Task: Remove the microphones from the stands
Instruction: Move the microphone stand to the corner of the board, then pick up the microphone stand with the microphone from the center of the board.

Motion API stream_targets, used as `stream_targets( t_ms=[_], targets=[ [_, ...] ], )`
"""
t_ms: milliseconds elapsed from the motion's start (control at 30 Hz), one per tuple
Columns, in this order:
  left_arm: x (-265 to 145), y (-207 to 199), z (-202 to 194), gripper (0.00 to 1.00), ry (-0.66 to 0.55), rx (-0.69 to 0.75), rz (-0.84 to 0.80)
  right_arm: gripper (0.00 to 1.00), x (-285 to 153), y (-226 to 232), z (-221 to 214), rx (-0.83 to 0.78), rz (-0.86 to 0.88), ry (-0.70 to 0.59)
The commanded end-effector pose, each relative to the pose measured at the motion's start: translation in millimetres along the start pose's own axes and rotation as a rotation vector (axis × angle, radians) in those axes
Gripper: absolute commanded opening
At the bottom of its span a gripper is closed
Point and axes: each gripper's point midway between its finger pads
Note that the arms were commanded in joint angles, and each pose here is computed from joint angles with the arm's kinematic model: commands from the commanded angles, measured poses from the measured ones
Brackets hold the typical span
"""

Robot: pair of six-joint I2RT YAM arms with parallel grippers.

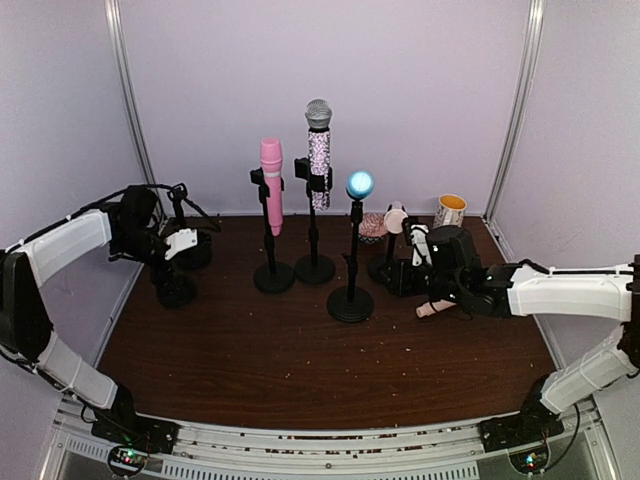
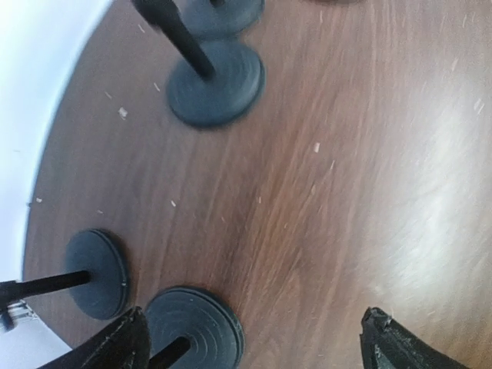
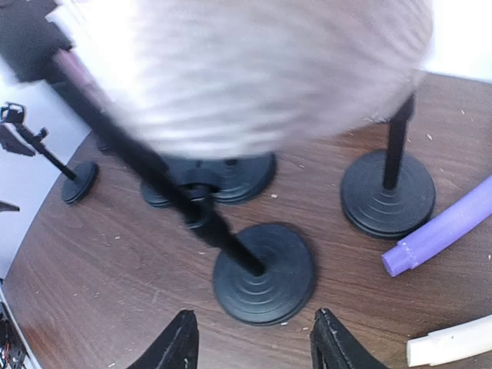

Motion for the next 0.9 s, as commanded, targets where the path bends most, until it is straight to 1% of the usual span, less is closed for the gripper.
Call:
stream_targets(
  t_ms=[0, 167, 300, 367, 400, 433, 467, 533, 633, 767, 867],
  targets=[
    [-36.4, -11.0, 25.7, 0.98, -0.091, -0.176, -0.018, 0.54, -24.7, 24.2, 8.8, -0.108, -0.055, -0.090],
    [-68.8, 2.8, 32.5, 0.98, -0.102, -0.263, 0.117, 0.55, -55.4, 40.4, 13.2, -0.116, -0.080, -0.152],
    [-102.8, 36.9, 32.8, 0.98, -0.126, -0.366, 0.358, 0.58, -89.3, 52.0, 46.5, -0.166, -0.115, -0.253],
    [-121.9, 49.7, 28.3, 0.98, -0.131, -0.443, 0.449, 0.64, -103.2, 52.4, 70.8, -0.176, -0.133, -0.293],
    [-131.4, 54.8, 26.3, 0.98, -0.139, -0.474, 0.484, 0.70, -112.1, 52.1, 88.0, -0.179, -0.148, -0.322],
    [-136.4, 57.7, 24.0, 0.98, -0.135, -0.498, 0.507, 0.75, -118.3, 49.9, 99.4, -0.194, -0.171, -0.335],
    [-141.0, 57.8, 22.8, 0.98, -0.132, -0.511, 0.520, 0.77, -122.1, 47.6, 107.4, -0.211, -0.192, -0.340],
    [-143.6, 50.8, 23.6, 0.98, -0.125, -0.500, 0.494, 0.82, -127.7, 39.7, 118.4, -0.243, -0.244, -0.346],
    [-143.0, 35.9, 28.8, 0.98, -0.149, -0.479, 0.430, 0.87, -125.7, 24.5, 120.7, -0.280, -0.310, -0.328],
    [-137.0, 19.0, 40.0, 0.98, -0.208, -0.467, 0.330, 0.95, -121.6, 27.9, 126.0, -0.309, -0.317, -0.332],
    [-131.7, 11.1, 48.0, 0.98, -0.252, -0.462, 0.265, 0.96, -119.8, 42.1, 139.7, -0.338, -0.279, -0.374]
  ],
)
Point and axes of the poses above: each gripper's point midway between its finger pads, its own x axis out along the fingers, its own y axis along the line the jaws close on, z = x × y, and after that the axes turned 10 degrees about -x, right-handed
